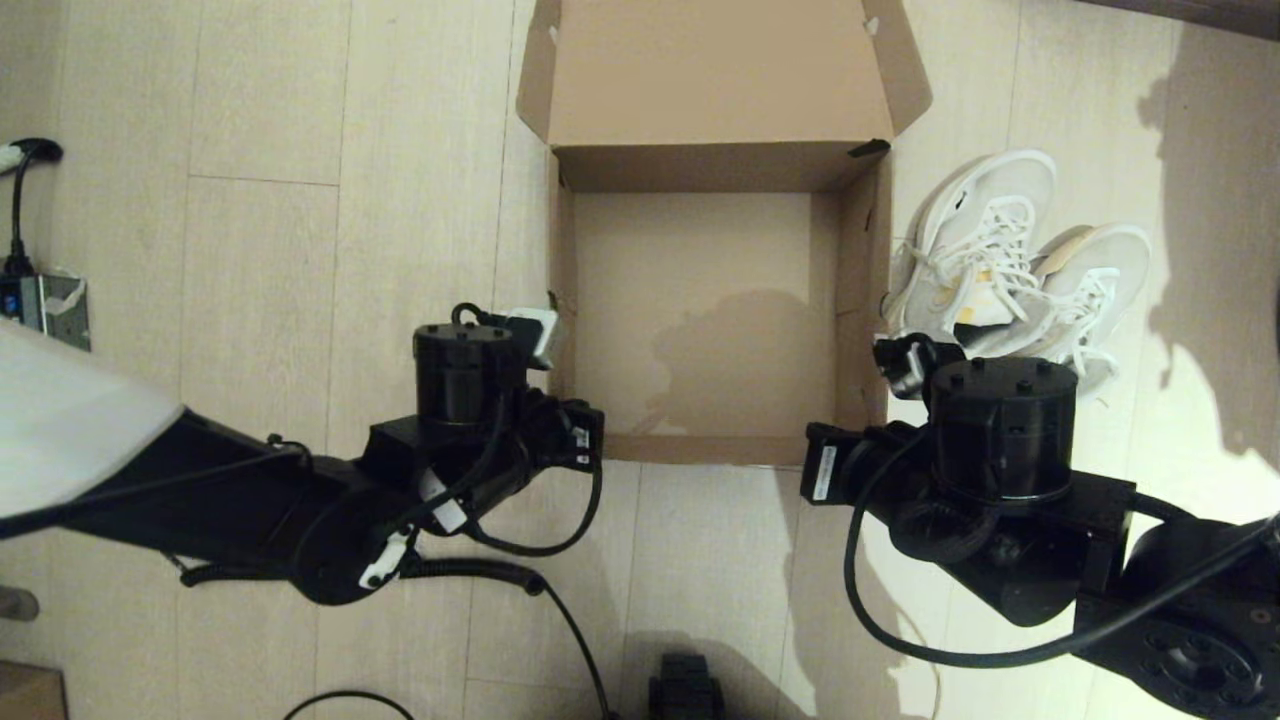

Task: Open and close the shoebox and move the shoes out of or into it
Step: Put the shoes into the shoe box

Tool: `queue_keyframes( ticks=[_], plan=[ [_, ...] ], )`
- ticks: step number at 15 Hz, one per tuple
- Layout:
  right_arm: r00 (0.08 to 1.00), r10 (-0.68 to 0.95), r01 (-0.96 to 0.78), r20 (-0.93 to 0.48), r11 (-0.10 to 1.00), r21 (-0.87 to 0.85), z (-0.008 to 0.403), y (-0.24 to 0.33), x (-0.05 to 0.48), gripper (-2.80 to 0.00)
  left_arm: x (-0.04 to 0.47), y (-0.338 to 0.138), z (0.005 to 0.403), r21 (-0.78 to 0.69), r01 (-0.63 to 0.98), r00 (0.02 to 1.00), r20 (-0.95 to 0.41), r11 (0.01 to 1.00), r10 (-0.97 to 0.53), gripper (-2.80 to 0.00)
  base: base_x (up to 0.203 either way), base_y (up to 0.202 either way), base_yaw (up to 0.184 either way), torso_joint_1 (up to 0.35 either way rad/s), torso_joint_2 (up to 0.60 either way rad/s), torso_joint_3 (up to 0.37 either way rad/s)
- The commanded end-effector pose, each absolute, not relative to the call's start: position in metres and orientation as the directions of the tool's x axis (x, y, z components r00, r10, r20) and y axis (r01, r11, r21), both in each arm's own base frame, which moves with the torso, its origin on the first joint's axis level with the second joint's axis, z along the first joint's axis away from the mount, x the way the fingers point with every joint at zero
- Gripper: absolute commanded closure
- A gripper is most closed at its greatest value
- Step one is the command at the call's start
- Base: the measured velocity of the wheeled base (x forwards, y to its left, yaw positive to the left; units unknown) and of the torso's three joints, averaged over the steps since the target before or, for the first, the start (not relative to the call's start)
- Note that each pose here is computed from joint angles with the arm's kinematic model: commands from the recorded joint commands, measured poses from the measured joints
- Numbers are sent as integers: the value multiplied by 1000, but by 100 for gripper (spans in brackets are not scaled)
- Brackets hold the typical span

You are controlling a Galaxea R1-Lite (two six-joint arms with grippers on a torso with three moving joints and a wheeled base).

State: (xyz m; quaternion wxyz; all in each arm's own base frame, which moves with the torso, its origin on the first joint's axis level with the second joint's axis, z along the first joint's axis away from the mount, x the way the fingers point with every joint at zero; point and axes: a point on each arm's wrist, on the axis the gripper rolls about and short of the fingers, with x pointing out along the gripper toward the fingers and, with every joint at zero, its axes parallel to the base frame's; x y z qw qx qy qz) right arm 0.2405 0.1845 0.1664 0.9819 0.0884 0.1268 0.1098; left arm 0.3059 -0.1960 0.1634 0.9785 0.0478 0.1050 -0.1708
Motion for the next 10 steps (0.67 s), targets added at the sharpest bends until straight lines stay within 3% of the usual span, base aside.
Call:
queue_keyframes(
  ticks=[1, 5, 8, 9, 10],
  plan=[
    [957, 200, -158, -211, 967, 202, 171, 178, 246, 0, 310, -198, 170, 49, 340, 928, -183, 939, -326, 0, 0, 0, 0, 0, 0, 0],
    [995, 30, -8, -94, 973, 232, 208, 133, 263, 0, 307, -170, 238, 2, 271, 963, 6, 963, -271, 0, 0, 0, 0, 0, 0, 0],
    [991, -111, 124, -75, 971, 205, 216, 93, 261, 0, 303, -131, 270, -14, 184, 981, 68, 983, -182, 0, 0, 0, 0, 0, 0, 0],
    [983, -162, 175, -91, 971, 164, 213, 77, 256, -239, 304, -121, 274, -17, 158, 985, 78, 987, -157, 0, 0, 0, 0, 0, 0, 0],
    [975, -205, 215, -85, 966, 144, 215, 64, 252, -280, 306, -111, 274, -19, 137, 988, 77, 990, -136, 0, 0, 0, 0, 0, 0, 0]
  ],
)
